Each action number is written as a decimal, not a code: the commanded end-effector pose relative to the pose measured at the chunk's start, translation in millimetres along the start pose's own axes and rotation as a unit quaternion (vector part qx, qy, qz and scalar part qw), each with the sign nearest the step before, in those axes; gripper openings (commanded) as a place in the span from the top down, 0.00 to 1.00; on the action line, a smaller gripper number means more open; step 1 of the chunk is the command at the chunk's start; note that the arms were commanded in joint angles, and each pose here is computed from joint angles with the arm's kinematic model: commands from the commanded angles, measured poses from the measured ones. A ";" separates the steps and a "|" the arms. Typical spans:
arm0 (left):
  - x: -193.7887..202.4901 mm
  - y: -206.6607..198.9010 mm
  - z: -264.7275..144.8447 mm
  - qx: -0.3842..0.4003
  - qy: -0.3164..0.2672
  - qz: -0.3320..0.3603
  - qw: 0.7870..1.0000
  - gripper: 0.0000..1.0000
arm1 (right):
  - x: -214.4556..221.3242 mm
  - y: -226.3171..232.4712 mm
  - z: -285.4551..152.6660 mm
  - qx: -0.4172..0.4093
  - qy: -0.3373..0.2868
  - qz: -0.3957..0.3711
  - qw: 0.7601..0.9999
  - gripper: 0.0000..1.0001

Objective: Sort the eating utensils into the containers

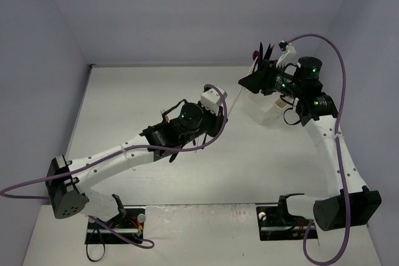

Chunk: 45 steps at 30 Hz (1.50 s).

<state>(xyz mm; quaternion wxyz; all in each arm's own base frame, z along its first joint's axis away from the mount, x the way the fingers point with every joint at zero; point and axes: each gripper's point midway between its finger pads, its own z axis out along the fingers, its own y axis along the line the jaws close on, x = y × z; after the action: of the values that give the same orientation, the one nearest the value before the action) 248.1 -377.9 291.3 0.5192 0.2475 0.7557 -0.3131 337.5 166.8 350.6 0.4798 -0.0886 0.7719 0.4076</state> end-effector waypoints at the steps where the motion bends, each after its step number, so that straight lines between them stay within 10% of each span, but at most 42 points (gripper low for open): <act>1: -48.6 -18.9 -2.8 0.030 -0.069 -0.002 0.997 1.00 | -29.0 26.2 -1.7 -0.041 -0.039 -0.046 0.997 0.78; 4: -44.1 -17.9 -0.2 0.027 -0.062 -0.002 0.998 1.00 | -29.5 24.8 -2.4 -0.036 -0.041 -0.048 0.997 0.98; 11: -28.2 -7.7 2.5 0.002 -0.040 -0.005 0.999 0.94 | -34.5 19.2 -4.5 -0.016 -0.055 -0.060 0.997 1.00; 21: 29.4 49.7 -19.2 -0.127 0.026 -0.012 0.992 0.13 | -67.2 -33.5 -24.5 0.108 -0.115 -0.107 0.982 1.00; 24: 50.6 75.1 -35.0 -0.175 0.043 -0.020 0.984 0.05 | -87.3 -68.2 -47.9 0.182 -0.147 -0.115 0.965 1.00; 32: 108.6 140.9 -81.1 -0.241 0.091 -0.090 0.962 0.03 | -126.5 -146.7 -102.0 0.384 -0.184 -0.180 0.886 1.00; 45: 134.7 175.8 -127.2 -0.300 0.104 -0.070 0.946 0.03 | -158.3 -202.1 -101.4 0.455 -0.252 -0.207 0.828 1.00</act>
<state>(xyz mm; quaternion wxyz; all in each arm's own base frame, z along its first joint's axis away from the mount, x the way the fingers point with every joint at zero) 241.6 -166.4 150.2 0.4483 0.0690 0.8870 -0.0869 445.7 -55.8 357.3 0.6625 0.0655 0.7447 -0.0473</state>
